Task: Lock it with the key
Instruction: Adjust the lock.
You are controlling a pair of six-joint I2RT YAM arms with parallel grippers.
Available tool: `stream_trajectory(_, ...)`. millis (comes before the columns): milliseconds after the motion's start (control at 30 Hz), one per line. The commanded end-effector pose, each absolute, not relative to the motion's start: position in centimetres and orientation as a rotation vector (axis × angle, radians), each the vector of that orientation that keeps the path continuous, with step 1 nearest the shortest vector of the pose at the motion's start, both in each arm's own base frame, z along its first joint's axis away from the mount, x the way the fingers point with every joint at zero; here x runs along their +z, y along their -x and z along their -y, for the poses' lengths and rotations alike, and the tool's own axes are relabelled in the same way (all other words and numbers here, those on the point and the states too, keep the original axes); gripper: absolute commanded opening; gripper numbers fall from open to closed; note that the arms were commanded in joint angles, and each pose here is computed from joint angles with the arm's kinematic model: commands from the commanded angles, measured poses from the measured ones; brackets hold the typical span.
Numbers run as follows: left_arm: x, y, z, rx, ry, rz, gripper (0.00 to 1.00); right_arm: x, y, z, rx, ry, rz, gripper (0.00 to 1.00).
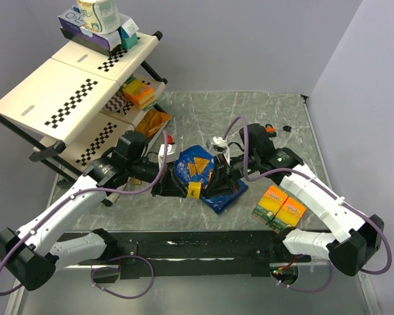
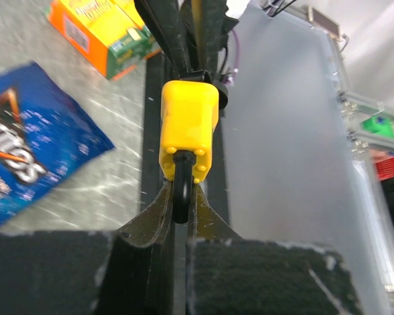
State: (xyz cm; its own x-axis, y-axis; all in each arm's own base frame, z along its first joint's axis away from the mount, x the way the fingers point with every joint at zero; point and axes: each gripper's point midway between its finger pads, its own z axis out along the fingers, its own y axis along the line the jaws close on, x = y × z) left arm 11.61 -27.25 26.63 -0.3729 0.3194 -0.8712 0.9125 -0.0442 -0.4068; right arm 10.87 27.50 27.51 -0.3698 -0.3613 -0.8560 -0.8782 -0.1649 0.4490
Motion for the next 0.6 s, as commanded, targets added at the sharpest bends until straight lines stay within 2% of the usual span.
stream_trajectory(0, 29.8, -12.9, 27.9, -1.346, -1.398, -1.439, 0.01, 31.3, -11.2, -26.8, 1.447, 1.466, -1.421, 0.26)
stream_trajectory(233, 29.7, -12.6, 27.8, -1.363, -1.402, -1.432, 0.01, 31.7, -11.7, -25.5, 1.387, 1.433, -1.439, 0.34)
stream_trajectory(367, 29.5, -12.8, 27.8, -1.353, -1.405, -1.442, 0.01, 31.8, -11.5, -25.1, 1.373, 1.445, -1.454, 0.52)
stream_trajectory(567, 29.8, -13.3, 28.1, -1.348, -1.388, -1.441, 0.01, 32.8, -11.6, -25.3, 1.376, 1.412, -1.444, 0.53)
